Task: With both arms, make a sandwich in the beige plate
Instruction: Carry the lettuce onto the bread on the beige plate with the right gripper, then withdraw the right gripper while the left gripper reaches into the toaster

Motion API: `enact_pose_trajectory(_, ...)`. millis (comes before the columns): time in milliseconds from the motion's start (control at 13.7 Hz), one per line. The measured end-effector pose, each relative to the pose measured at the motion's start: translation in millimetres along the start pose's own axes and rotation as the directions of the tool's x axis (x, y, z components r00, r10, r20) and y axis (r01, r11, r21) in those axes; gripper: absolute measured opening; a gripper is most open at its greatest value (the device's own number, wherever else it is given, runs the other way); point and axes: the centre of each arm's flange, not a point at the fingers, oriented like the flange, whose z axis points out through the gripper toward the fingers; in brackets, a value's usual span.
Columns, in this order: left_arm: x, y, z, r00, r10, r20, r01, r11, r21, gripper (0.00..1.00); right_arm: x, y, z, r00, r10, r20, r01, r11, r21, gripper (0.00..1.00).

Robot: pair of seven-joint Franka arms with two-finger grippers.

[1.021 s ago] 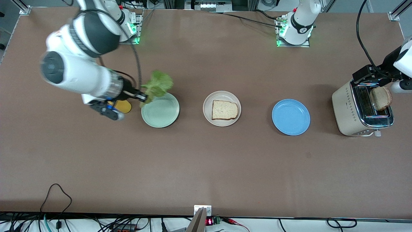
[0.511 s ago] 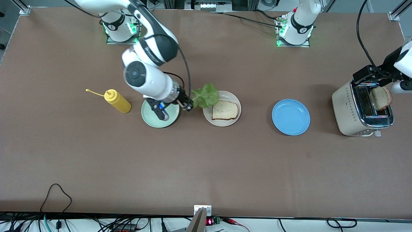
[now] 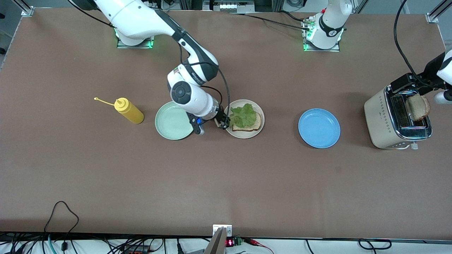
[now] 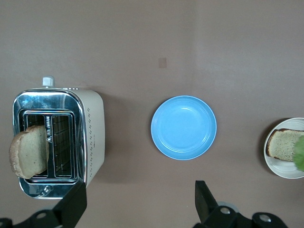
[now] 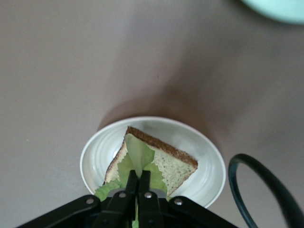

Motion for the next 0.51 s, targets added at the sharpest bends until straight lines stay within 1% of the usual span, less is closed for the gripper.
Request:
enact_pose_trajectory(146,0.0,-0.1,0.0,1.000,0.000,0.000,0.000,1.000,0.000,1.00,-9.3,5.0,15.6,1.000,0.019,0.002,-0.019,1.000,0.002,0.03)
enact_pose_trajectory(438,0.1,-0.2,0.1,1.000,0.000,0.000,0.000,1.000,0.000,1.00,-5.8,6.3,28.0,0.999,0.037,0.001,-0.037,0.999,0.012,0.04)
enact_pose_trajectory(511,0.3,-0.2,0.6,1.000,0.000,0.001,0.000,1.000,0.000,1.00,-4.3,5.4,27.2,0.999,0.039,-0.001,-0.039,0.999,0.014,0.11)
